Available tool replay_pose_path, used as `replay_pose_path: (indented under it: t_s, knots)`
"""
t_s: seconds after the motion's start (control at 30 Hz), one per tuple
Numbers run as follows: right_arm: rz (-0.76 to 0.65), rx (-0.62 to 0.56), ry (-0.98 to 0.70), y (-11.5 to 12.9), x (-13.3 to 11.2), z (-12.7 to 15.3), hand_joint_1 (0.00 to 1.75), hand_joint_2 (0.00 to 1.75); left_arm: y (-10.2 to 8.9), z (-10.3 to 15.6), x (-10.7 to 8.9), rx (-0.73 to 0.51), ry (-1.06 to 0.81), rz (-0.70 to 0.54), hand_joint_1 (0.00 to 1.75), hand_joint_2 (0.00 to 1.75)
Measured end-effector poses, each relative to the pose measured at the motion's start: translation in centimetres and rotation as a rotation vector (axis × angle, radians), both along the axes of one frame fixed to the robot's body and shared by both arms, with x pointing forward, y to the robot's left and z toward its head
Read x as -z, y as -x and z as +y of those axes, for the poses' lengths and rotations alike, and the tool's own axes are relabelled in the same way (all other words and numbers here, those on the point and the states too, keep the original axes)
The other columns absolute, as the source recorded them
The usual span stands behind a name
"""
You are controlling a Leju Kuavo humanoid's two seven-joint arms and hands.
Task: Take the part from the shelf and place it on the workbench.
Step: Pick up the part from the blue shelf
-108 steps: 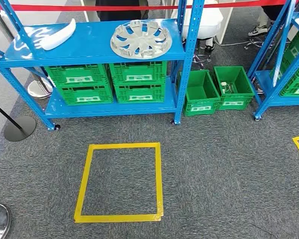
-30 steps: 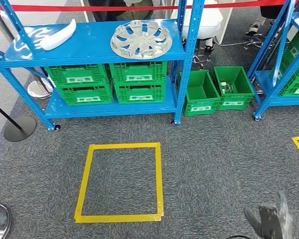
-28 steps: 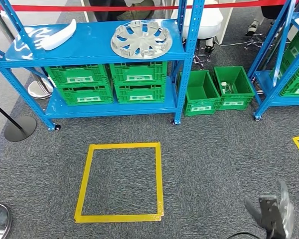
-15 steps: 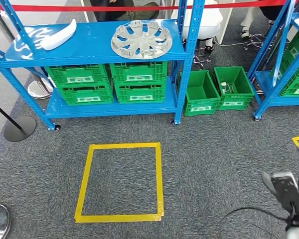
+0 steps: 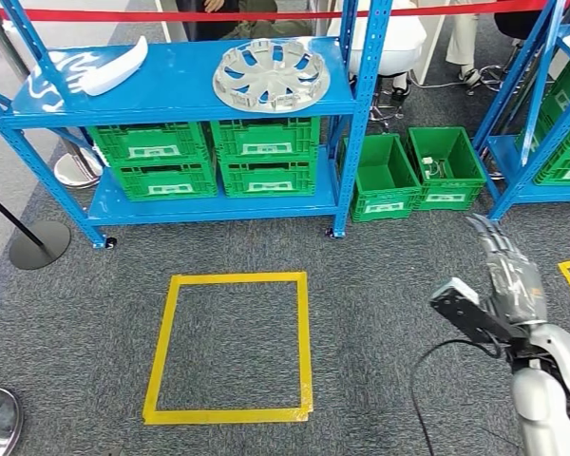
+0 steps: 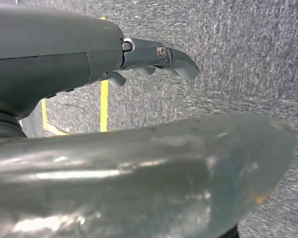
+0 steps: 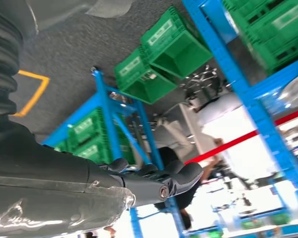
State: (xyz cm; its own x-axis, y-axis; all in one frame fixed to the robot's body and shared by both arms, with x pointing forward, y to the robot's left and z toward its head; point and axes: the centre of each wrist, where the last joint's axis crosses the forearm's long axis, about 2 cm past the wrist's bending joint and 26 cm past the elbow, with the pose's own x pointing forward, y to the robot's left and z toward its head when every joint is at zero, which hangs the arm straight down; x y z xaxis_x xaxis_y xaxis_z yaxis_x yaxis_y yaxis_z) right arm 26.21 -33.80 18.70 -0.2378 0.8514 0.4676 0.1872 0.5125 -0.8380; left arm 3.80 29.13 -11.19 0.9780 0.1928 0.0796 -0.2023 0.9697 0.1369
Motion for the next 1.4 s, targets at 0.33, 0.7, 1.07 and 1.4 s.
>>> replay_pose_path:
  t_s: [0.33,0.7,1.07,1.4]
  knots:
    - [-0.036,-0.130,0.077,-2.0,-1.9,2.8,0.00,1.75,-0.1,0.3,0.0,0.027,-0.007,0.014,0.00,0.00]
    - [-0.028,-0.153,0.076,-2.3,-2.0,3.7,0.00,1.75,-0.1,0.3,0.0,0.040,-0.008,0.014,0.00,0.00]
    - [-0.032,-0.171,0.057,-2.4,-2.2,4.2,0.00,0.87,0.1,0.3,0.0,0.044,-0.008,0.016,0.00,0.00]
    - [-0.039,-0.182,0.042,-2.5,-2.4,4.5,0.00,1.75,0.0,0.2,0.0,0.043,-0.008,0.019,0.00,0.00]
